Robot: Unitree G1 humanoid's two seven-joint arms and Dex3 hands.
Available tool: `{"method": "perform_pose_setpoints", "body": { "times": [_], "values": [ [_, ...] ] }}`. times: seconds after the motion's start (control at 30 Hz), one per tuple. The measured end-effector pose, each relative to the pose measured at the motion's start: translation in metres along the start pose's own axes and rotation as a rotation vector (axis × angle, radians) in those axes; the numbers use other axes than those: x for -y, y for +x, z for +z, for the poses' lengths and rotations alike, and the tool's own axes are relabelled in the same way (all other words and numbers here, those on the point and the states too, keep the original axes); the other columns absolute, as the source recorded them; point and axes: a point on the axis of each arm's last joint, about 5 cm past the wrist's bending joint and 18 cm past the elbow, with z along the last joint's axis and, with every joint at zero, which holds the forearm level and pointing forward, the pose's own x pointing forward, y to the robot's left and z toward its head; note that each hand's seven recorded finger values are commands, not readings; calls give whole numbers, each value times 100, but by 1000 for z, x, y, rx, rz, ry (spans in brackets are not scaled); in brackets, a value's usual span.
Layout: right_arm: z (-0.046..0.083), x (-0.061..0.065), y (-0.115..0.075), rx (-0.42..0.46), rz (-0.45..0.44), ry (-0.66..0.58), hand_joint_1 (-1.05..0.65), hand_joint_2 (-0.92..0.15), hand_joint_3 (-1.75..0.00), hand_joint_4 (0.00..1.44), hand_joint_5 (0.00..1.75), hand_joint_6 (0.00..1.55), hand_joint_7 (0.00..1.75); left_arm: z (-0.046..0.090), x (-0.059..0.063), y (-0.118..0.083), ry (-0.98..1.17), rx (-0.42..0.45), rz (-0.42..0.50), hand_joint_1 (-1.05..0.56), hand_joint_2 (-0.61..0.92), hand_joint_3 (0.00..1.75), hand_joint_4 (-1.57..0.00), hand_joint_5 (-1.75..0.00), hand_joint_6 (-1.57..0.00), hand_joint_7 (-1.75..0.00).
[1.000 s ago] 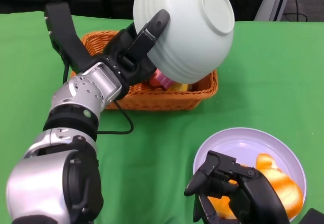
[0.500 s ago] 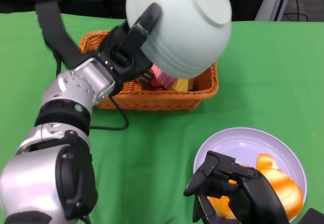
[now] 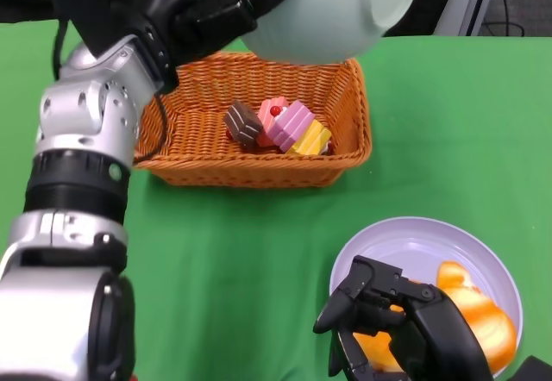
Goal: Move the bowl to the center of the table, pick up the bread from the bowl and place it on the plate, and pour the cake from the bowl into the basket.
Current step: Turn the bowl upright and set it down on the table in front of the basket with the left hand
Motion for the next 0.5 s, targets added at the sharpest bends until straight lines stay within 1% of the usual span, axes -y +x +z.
{"method": "perform_pose_setpoints", "body": {
  "times": [0.07, 0.17, 0.2, 0.27, 0.37, 0.5],
  "values": [
    [0, 0, 0, 6, 0, 0, -5, -43, -134, 82, 165, 76, 134, 0, 2, -5, 86, 17, -32, -27, 87, 55, -66, -175, -62, -154],
    [0, 0, 0, 5, 0, 0, -5, -43, -135, 82, 165, 76, 134, -1, 4, -7, 130, 24, -52, -27, 88, 54, -67, -175, -61, -155],
    [-1, 0, 0, 5, 2, 1, -6, -43, -135, 83, 165, 77, 134, 0, 4, -8, 176, 35, -57, -27, 88, 54, -68, -175, -60, -154],
    [-1, 0, 1, 4, 2, 3, -7, -43, -134, 84, 165, 77, 134, 3, 5, -15, 339, 86, -74, -27, 90, 53, -71, -175, -62, -149],
    [-1, 0, 1, 6, 1, 6, -7, -43, -134, 84, 165, 78, 133, 6, 5, -29, 570, 152, -138, -26, 91, 51, -74, -175, -66, -144],
    [-1, 0, 2, 9, 0, 5, -7, -42, -134, 84, 165, 78, 133, 9, 2, -46, 804, 222, -167, -27, 89, 48, -78, -175, -66, -141]
  ]
}}
